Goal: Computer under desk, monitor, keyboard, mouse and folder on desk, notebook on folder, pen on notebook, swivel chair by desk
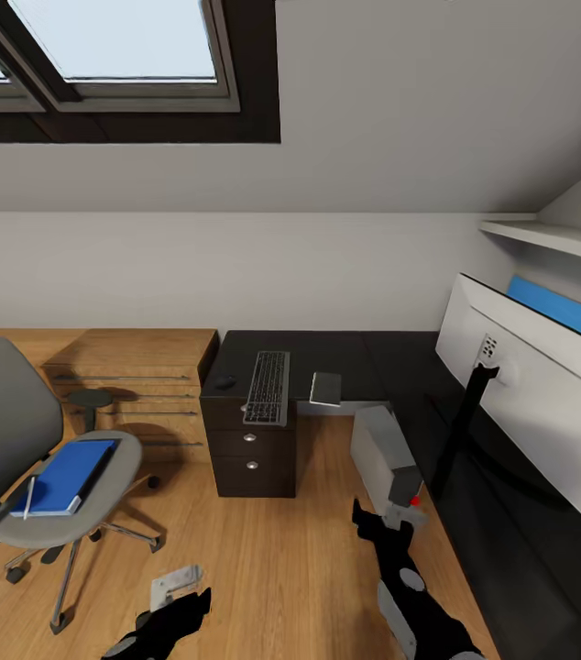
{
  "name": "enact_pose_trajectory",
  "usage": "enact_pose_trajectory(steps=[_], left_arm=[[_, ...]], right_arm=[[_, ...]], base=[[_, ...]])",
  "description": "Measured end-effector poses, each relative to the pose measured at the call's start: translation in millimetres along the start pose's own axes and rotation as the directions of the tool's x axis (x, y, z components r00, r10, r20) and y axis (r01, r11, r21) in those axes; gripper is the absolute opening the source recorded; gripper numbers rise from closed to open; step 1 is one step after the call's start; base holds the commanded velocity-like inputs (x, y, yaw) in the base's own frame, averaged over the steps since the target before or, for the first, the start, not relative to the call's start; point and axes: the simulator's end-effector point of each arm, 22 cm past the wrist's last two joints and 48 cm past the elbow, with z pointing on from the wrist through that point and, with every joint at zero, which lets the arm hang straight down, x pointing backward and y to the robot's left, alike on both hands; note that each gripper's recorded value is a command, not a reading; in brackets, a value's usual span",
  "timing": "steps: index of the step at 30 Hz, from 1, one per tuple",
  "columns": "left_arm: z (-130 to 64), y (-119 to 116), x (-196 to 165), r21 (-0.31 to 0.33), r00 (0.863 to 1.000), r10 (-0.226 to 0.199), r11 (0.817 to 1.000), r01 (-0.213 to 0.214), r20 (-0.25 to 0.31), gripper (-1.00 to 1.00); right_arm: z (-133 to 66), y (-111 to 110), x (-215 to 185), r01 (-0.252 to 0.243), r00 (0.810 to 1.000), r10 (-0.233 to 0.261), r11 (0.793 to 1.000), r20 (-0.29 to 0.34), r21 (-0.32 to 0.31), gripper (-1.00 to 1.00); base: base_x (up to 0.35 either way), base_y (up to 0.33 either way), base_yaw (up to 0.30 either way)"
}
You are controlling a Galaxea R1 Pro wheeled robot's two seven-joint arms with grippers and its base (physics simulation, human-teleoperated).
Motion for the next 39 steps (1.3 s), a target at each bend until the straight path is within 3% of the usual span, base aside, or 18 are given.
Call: enact_pose_trajectory(steps=[5,9,14,18,24,33,39], left_arm=[[-26.2,-12.5,-50.3,-0.020,0.999,0.006,1.000,-0.005,0.046,1.00],[-42.3,-30.0,-84.4,-0.008,0.996,0.007,1.000,-0.006,0.084,1.00],[-54.3,-51.6,-102.7,0.019,0.995,-0.007,1.000,0.005,0.101,1.00],[-59.9,-62.5,-104.5,0.031,0.995,0.000,1.000,-0.003,0.101,1.00],[-66.1,-78.3,-96.7,0.047,0.995,0.045,0.998,-0.049,0.093,1.00],[-66.2,-82.4,-88.0,0.045,0.994,0.072,0.996,-0.076,0.080,1.00],[-65.7,-82.9,-86.4,0.044,0.994,0.075,0.996,-0.079,0.078,1.00]], right_arm=[[4.5,12.2,-91.3,-0.009,1.000,0.009,1.000,0.006,0.001,1.00],[-8.7,9.9,-145.4,0.002,1.000,-0.002,1.000,-0.029,0.005,1.00],[-30.6,0.0,-183.3,-0.016,0.996,0.017,1.000,-0.084,0.011,1.00],[-42.5,-6.7,-190.7,-0.030,0.994,0.031,0.999,-0.101,0.014,1.00],[-47.6,-26.5,-170.3,-0.037,0.992,0.043,0.998,-0.121,0.047,1.00],[-40.9,-78.3,-173.3,-0.023,1.000,0.025,0.992,-0.012,0.124,1.00],[-40.5,-91.4,-178.8,-0.017,1.000,0.015,0.990,0.016,0.142,1.00]], base=[[0.000,0.000,0.000],[0.000,0.000,0.000],[0.000,0.000,0.000],[0.000,0.000,0.000],[0.000,0.000,0.000],[0.000,0.000,-0.010],[0.000,0.000,-0.197]])
